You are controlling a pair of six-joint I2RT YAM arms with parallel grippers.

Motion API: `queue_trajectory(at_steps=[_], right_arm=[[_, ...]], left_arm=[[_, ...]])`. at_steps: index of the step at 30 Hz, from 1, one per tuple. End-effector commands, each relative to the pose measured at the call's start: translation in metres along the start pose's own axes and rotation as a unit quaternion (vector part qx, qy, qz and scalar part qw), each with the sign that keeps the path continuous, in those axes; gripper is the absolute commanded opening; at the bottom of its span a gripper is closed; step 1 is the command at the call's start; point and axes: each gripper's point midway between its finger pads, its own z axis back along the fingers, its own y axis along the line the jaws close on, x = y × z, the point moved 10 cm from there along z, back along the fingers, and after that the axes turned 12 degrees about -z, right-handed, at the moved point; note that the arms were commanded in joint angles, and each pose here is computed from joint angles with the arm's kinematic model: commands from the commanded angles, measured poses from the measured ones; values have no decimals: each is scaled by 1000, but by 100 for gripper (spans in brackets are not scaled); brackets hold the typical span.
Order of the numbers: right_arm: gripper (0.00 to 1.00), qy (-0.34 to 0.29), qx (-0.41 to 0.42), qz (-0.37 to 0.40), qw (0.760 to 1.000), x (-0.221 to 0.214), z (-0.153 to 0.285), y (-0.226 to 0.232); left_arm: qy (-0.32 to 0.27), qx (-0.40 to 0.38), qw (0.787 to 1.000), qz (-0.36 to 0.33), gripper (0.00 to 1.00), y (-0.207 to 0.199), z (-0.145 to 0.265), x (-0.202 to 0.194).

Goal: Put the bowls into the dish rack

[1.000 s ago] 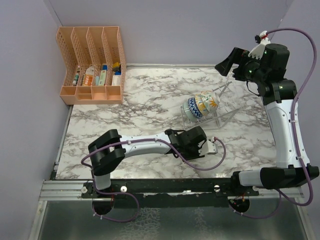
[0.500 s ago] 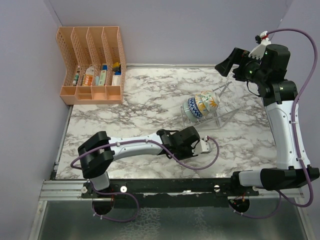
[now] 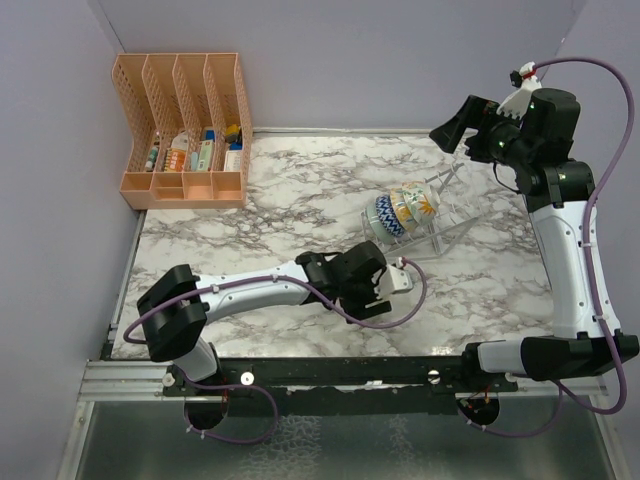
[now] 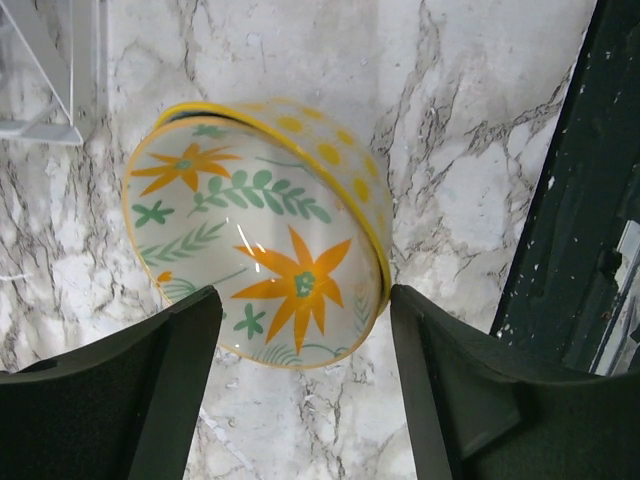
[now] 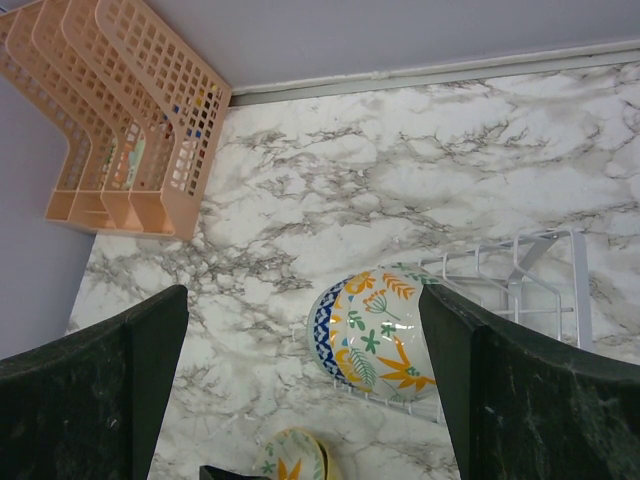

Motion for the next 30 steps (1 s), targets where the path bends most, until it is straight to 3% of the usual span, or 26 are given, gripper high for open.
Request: queue_trajectory(at_steps=[1, 9, 16, 24, 30], right_arm=[[98, -8, 13, 13, 1000, 2, 3, 0], [98, -4, 12, 13, 1000, 1, -1, -1], [98, -1, 10, 13, 1000, 1, -2, -2], [98, -7, -1, 17, 1000, -1, 3, -4], [98, -3, 6, 14, 1000, -2, 1, -4]], left_arm=[[-12, -2, 1000, -3, 77, 3, 11, -13], [2, 7, 1000, -17, 89, 2, 18, -33], [-6, 24, 1000, -4, 89, 8, 18, -27], [-74, 113, 987, 91, 91, 32, 61, -12], [-70, 81, 974, 198, 92, 48, 33, -31]])
